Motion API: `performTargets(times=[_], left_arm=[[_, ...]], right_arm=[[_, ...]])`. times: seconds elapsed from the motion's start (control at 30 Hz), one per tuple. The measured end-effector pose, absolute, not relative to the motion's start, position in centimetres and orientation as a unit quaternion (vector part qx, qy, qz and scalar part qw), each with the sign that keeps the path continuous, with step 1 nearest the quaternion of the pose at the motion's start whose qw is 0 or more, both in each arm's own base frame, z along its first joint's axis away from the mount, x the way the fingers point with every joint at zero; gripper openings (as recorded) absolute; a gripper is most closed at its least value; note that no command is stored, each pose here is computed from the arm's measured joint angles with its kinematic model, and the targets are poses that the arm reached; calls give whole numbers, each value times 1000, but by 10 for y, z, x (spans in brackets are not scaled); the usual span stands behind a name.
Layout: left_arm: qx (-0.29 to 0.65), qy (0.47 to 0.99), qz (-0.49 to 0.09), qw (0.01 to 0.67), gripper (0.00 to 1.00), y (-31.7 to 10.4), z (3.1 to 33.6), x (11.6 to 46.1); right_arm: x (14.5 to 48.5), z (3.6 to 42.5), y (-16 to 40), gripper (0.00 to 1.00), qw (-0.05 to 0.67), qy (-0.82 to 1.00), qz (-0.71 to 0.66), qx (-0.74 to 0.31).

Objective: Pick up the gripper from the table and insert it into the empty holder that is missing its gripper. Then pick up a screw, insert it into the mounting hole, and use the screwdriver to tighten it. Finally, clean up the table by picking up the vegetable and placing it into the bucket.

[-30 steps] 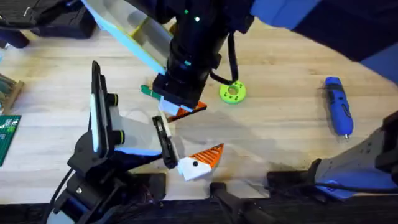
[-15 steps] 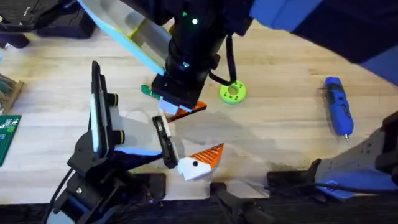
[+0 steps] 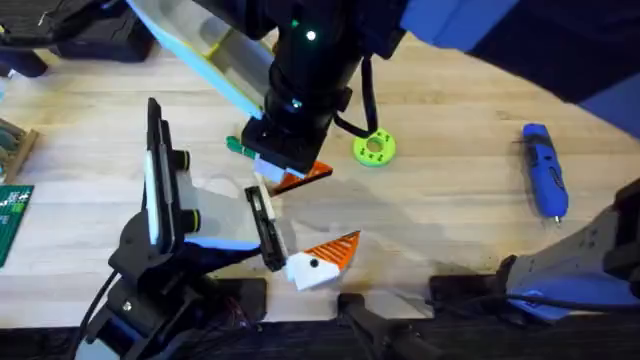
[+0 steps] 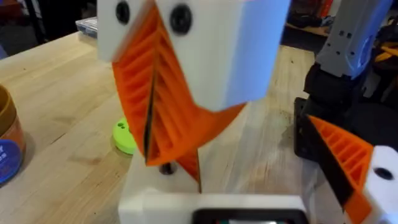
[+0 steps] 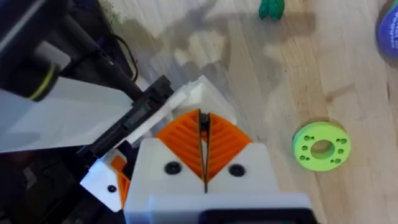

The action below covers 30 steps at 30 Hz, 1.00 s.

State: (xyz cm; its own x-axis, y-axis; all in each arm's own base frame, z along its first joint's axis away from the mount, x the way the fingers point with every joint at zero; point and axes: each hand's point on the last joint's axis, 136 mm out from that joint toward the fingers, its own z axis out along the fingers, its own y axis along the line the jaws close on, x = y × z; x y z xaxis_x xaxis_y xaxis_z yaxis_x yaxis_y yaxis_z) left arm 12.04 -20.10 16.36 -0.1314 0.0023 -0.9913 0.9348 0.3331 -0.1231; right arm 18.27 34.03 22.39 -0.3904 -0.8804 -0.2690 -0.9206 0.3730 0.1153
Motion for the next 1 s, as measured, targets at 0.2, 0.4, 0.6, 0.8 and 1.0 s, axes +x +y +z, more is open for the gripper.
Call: performTargets(times=[0.2,0.4,0.6,0.8,1.0], left_arm=[[381,615,-434,538,985,-201,164,120],[381,615,-434,537,985,-201,164,120],[383,613,-437,535,985,-202,164,119],[388,610,-443,530,985,-203,164,116],[389,610,-443,530,985,-203,164,115]], right_arm=[[181,224,341,8,81,824,125,-547],[182,223,343,8,81,823,126,-547],[184,219,346,8,80,823,125,-547],[181,217,341,8,69,825,120,-547],[176,216,334,8,51,828,112,-547]])
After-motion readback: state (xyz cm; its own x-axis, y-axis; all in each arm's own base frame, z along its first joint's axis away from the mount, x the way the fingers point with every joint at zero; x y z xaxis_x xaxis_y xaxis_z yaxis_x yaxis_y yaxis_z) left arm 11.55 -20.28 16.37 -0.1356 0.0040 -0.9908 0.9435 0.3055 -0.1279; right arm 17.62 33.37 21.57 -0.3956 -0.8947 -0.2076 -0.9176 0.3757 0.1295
